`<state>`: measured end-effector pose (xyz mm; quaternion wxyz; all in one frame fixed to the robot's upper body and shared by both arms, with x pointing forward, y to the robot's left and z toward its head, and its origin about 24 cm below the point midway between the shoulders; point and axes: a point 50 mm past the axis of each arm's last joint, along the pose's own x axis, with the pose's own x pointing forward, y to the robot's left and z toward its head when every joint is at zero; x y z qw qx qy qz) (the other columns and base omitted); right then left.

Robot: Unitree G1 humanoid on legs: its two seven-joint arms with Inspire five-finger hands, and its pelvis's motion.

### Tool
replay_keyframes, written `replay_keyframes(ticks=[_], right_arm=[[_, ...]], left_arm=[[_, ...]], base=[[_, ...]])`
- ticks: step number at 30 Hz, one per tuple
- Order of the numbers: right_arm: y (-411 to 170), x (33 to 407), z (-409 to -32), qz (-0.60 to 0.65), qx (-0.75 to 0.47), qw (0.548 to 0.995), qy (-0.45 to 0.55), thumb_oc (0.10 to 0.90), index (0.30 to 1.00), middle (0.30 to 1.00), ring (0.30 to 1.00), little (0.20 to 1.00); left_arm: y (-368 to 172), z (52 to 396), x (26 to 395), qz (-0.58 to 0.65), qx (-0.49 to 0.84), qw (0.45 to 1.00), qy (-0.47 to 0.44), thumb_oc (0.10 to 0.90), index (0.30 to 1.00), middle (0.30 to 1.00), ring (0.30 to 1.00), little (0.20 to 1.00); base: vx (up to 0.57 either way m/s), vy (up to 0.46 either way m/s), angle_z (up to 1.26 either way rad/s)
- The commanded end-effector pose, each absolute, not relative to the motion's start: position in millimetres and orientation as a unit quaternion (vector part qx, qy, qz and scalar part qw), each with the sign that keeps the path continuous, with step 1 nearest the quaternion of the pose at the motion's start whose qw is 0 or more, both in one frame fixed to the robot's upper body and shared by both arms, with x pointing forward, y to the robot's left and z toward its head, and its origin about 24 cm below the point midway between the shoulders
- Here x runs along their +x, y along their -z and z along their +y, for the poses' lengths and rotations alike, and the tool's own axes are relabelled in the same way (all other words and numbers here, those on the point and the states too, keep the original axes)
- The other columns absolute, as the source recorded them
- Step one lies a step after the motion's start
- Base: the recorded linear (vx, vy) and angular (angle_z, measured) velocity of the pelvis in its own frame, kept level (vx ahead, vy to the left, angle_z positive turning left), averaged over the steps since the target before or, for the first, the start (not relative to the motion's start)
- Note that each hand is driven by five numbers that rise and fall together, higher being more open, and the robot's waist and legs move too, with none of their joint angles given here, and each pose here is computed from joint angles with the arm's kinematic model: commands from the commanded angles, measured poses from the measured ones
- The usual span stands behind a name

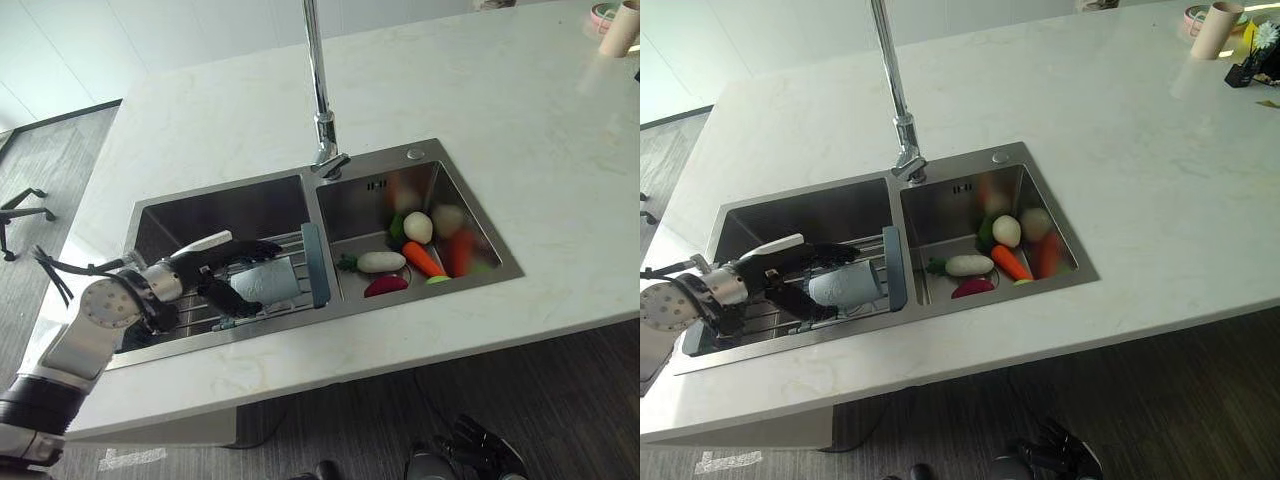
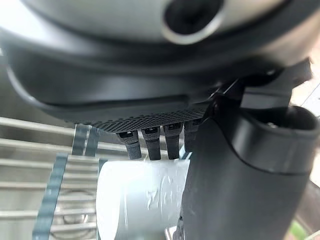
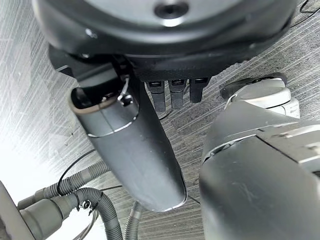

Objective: Place the dishes in the dishwasher.

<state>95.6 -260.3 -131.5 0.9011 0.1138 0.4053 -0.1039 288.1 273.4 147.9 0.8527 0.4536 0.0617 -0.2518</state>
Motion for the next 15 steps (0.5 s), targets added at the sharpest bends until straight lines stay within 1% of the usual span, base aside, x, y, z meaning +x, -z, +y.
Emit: replay_keyframes(ticks=[1,9,15], right_arm=[[116.0,102.1,-278.2,0.353,0.102,0.922,0.123,0.800,0.900,0.900,0.900,0.900],[115.8,98.0,-279.1,0.352,0.104,0.922,0.127,0.800,0.900,0.900,0.900,0.900],[114.9,99.5,-277.5,0.350,0.103,0.922,0.126,0.800,0.900,0.900,0.900,0.900]], left_arm=[[-188.8,272.1,298.6,-0.023,0.460,0.862,0.213,0.800,0.900,0.900,0.900,0.900],[-180.1,279.1,297.5,-0.008,0.459,0.864,0.206,0.800,0.900,0.900,0.900,0.900],[-180.2,278.2,300.0,-0.014,0.472,0.859,0.198,0.800,0.900,0.900,0.900,0.900]], base=[[0.00,-0.007,-0.18],[0.00,-0.005,-0.04],[-0.01,0.000,-0.09]])
